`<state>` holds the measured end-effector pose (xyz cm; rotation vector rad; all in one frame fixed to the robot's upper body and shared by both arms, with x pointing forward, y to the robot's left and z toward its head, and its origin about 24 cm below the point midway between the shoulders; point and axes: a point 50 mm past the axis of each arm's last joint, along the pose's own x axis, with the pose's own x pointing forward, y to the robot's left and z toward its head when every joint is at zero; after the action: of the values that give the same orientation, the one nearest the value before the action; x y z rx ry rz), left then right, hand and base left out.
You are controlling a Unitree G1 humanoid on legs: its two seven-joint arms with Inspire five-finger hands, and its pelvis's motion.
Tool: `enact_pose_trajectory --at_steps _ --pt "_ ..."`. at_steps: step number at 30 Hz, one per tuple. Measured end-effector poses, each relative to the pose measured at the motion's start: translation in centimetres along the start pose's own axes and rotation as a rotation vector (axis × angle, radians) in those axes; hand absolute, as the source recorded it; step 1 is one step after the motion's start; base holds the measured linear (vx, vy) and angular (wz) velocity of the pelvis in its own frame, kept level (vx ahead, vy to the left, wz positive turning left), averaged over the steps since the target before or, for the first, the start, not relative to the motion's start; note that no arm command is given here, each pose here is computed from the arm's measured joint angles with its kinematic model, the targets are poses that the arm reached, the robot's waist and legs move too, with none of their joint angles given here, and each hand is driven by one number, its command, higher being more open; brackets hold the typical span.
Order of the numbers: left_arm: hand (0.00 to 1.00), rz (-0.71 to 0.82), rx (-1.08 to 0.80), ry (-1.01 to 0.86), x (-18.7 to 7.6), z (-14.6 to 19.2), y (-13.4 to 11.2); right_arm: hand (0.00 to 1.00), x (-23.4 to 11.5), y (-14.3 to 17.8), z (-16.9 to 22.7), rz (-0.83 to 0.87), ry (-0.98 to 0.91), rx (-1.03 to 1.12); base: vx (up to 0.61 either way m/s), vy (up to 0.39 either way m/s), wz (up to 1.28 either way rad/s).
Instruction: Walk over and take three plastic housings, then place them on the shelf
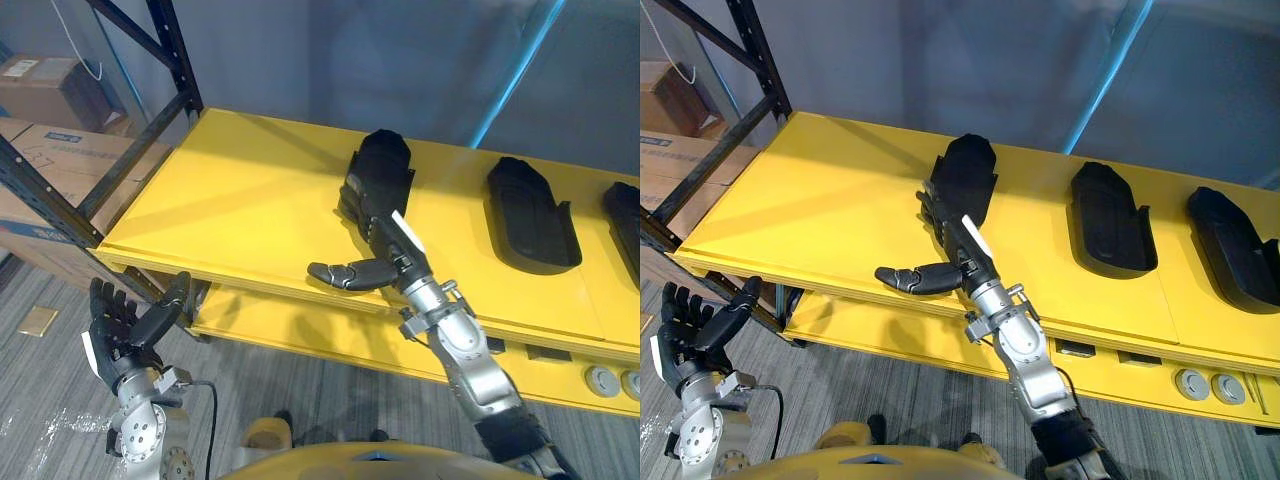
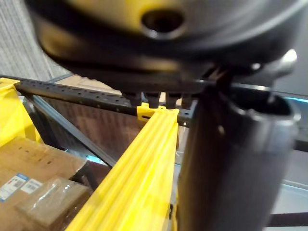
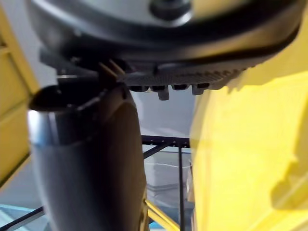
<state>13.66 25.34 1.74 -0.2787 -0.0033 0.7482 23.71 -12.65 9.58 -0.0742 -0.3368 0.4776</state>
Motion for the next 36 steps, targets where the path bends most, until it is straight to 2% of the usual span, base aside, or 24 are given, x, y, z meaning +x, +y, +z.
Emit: enact_pose_trajectory --at_steps 2,6,11,13,17,21,27,31,36 --pt "1.0 -0.003 -0.008 -0.024 0.1 0.6 -0.1 1.0 -0.4 -2.3 3.3 -0.065 -0.114 -0.095 0.01 0.03 -0.17" --pt "1.0 0.008 -0.01 -0.057 0.2 1.4 0.1 1.0 -0.8 -6.2 7.7 -0.187 -0.226 -0.358 -0.01 0.019 -0.11" --pt "1.0 -0.012 -0.022 -0.068 0.5 1.6 -0.4 1.0 1.5 -7.6 9.6 -0.165 -0.213 -0.493 -0.02 0.003 -0.06" --pt "1.0 -0.026 -0.025 -0.065 0.5 1.5 -0.7 1.0 3.1 -7.6 9.1 -0.098 -0.147 -0.538 -0.03 -0.013 0.03" --pt "1.0 -0.082 -0.03 -0.066 0.8 1.5 -1.8 1.0 5.5 -8.6 4.7 0.044 0.146 -0.609 -0.01 -0.008 0.14" --pt "1.0 -0.094 -0.01 -0.047 1.0 1.0 -1.9 1.0 5.6 -10.1 1.9 0.124 0.347 -0.643 0.0 0.001 0.2" --pt "1.0 -0.083 0.008 -0.004 0.9 0.1 -1.6 1.0 6.4 -11.4 2.0 0.158 0.418 -0.754 -0.03 0.011 0.02" --pt "1.0 -0.092 0.011 0.008 0.9 0.0 -1.7 1.0 6.6 -11.9 1.7 0.169 0.464 -0.744 -0.04 0.004 0.07" --pt "1.0 -0.101 0.011 0.008 0.9 0.0 -1.8 1.0 5.8 -11.8 -0.2 0.283 0.606 -0.688 0.0 0.0 0.0"
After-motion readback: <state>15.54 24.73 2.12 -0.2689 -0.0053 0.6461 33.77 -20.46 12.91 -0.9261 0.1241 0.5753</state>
